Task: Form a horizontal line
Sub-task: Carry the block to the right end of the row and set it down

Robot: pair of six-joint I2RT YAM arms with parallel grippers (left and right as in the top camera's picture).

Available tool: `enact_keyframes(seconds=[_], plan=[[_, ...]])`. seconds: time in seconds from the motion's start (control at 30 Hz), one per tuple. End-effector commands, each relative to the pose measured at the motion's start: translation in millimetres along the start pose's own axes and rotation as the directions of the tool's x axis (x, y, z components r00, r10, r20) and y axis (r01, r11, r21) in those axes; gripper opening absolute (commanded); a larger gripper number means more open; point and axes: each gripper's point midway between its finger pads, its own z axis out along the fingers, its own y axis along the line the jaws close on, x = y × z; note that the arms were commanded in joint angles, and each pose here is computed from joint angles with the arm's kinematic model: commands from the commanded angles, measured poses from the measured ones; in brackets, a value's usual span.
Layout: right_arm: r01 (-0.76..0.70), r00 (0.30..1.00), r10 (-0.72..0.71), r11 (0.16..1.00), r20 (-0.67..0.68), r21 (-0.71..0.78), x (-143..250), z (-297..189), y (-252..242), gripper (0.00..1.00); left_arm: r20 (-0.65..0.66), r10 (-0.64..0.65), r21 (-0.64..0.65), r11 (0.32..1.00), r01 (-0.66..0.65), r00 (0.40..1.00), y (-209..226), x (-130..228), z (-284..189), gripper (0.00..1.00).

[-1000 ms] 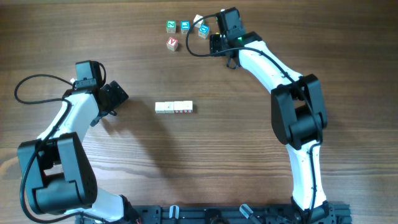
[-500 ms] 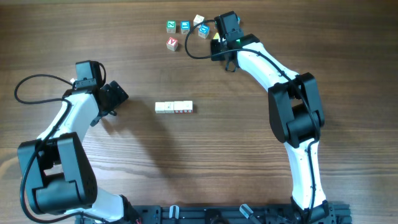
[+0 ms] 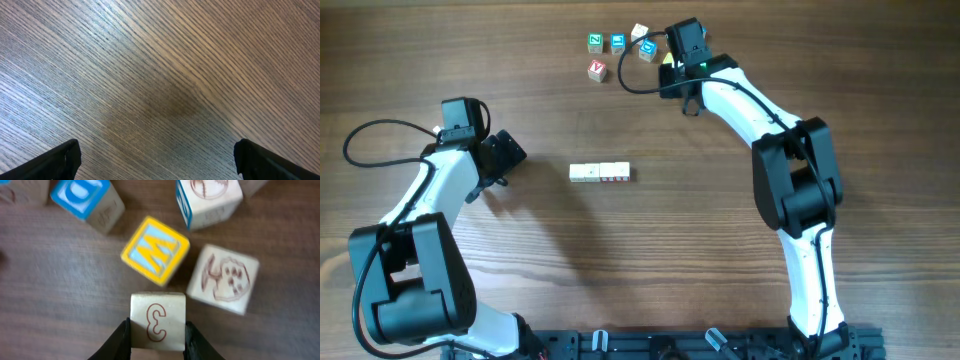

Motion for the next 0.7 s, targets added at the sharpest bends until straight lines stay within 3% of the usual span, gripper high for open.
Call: enact_keyframes(seconds=[0.0, 0.17, 0.27, 0.43, 0.67], plan=[[0.0, 0.999, 0.002, 1.0, 0.053, -0.029, -24, -50, 6, 0.25, -0.006, -0.014, -0.013, 1.0, 0.014, 1.0, 4, 2, 3, 1.0], [-0.001, 1.0, -0.001, 0.995, -0.021, -0.101, -14, -106, 16, 0.24, -0.006, -0.014, -0.013, 1.0, 0.014, 1.0, 5, 2, 3, 1.0], [-0.023, 0.984, -0.012, 0.982, -0.18, -0.188, 22, -118, 28, 0.23, -0.006, -0.014, -0.013, 1.0, 0.014, 1.0, 5, 2, 3, 1.0], [-0.04, 0.928, -0.033, 0.982, -0.371, -0.186, 80, -118, 31, 0.22, -0.006, -0.014, -0.013, 1.0, 0.014, 1.0, 4, 2, 3, 1.0], [-0.067, 0.875, -0.012, 0.987, -0.484, -0.145, 139, -104, 49, 0.23, -0.006, -0.014, -0.013, 1.0, 0.014, 1.0, 4, 2, 3, 1.0]])
